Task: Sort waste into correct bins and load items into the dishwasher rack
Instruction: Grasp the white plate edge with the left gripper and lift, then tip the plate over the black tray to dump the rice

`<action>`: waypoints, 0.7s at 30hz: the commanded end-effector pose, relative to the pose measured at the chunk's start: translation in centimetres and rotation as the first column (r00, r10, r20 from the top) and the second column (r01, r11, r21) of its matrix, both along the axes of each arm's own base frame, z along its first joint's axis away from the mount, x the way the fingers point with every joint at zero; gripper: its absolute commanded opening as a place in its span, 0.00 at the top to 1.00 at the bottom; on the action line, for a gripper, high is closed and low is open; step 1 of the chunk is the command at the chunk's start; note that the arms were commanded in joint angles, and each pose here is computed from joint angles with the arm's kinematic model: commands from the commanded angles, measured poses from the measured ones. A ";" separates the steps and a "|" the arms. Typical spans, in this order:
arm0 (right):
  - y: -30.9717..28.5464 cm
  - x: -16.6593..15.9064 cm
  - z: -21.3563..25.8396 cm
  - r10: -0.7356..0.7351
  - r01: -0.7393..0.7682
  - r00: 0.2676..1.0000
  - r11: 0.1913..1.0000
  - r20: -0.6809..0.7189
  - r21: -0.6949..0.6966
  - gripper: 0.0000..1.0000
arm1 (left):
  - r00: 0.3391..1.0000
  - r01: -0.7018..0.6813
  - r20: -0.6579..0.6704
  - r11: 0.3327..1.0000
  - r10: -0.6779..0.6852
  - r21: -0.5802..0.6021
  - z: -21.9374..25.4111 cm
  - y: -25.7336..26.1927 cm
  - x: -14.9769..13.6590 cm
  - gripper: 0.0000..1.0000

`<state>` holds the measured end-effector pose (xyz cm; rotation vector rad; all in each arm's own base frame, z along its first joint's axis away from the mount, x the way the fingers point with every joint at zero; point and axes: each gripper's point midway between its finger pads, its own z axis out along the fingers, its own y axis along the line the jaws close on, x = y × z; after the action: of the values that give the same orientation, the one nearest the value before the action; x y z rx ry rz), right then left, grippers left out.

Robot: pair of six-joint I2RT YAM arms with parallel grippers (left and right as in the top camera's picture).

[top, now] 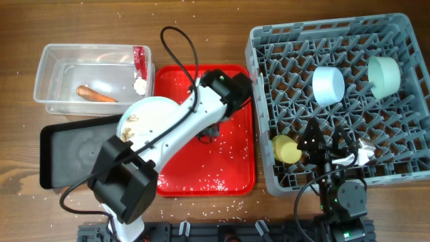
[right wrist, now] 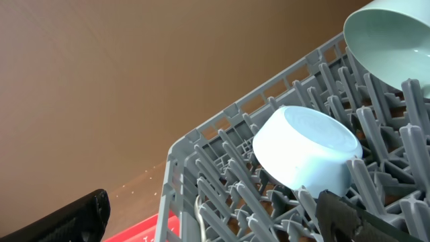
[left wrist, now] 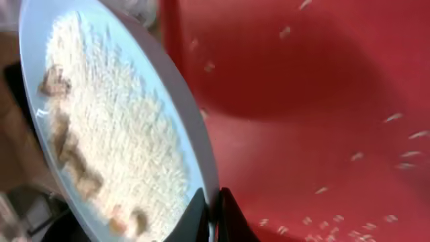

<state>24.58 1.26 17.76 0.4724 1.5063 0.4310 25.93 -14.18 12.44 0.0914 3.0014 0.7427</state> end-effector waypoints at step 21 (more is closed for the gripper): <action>-0.3 0.0 0.1 -0.015 0.015 1.000 1.000 0.004 0.009 0.00 | 0.954 -0.277 -0.121 0.653 0.274 -0.705 5.4 10.6 1.6 0.96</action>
<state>24.58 1.26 17.75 0.4722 1.5068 0.4311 28.20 -3.99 16.54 -0.4969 3.1485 -0.2126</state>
